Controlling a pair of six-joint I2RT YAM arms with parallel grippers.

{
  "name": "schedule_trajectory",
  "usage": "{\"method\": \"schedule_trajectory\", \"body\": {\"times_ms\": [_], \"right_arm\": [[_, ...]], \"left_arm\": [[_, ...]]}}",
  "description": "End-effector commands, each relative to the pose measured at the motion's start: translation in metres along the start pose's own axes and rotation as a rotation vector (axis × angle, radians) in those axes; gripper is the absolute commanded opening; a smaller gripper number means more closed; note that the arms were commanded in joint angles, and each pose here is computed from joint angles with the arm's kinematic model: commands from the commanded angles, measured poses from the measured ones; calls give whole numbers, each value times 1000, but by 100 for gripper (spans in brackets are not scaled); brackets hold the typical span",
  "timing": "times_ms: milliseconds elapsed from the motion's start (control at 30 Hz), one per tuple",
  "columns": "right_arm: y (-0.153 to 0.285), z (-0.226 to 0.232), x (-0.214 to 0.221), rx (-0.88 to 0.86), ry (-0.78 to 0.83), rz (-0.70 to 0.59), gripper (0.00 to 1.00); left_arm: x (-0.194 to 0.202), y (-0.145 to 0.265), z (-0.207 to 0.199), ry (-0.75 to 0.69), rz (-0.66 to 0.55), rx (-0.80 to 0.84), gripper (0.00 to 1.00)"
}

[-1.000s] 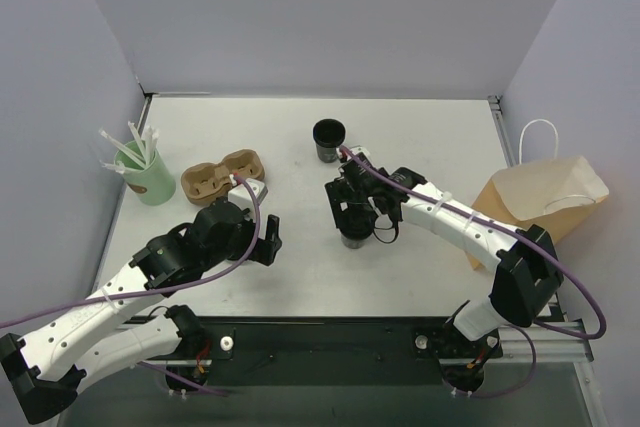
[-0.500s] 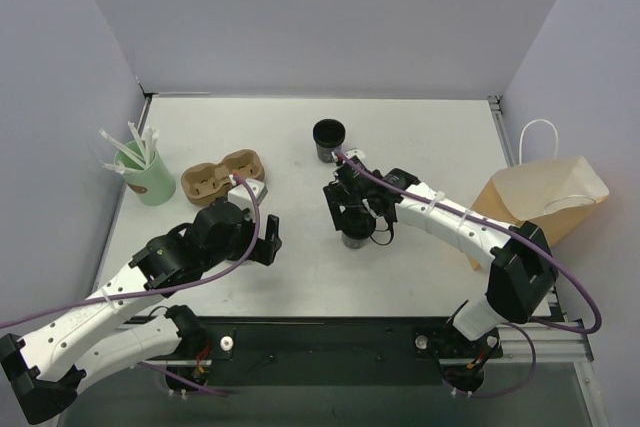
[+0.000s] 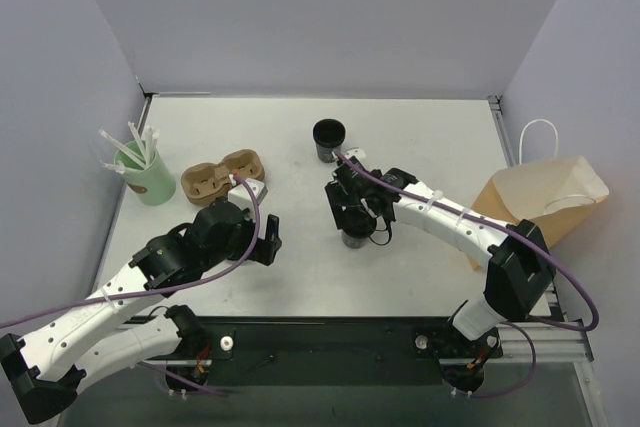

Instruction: Pack the takeout coffee

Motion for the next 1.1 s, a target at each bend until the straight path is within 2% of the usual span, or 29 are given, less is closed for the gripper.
{"method": "schedule_trajectory", "body": {"times_ms": [0,367,633,800,1067], "right_arm": [[11,-2,-2,32,15,7,79],[1,4,5,21,15,43,80],[0,-2,1,40,-1,26,67],[-5,-42,-7,89,-42,28,64],[-28,-133,-36,156,-214,26,63]], "left_arm": [[-10,6,-4,-6,-39,15,97],[-11,8,-3,-3,-44,18,97],[-12,10,-4,-1,-53,24,97],[-12,12,-4,3,-61,28,97],[-12,14,-5,4,-68,43,97]]}}
Point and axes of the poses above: each gripper's point midway between its finger pads, its own y axis back along the fingers, its own z axis along the line the jaws close on, x = y × z, the point moved 5 cm from there along y, back along the fingers, and after that the axes turned 14 degrees about y, right-handed, at the moved point
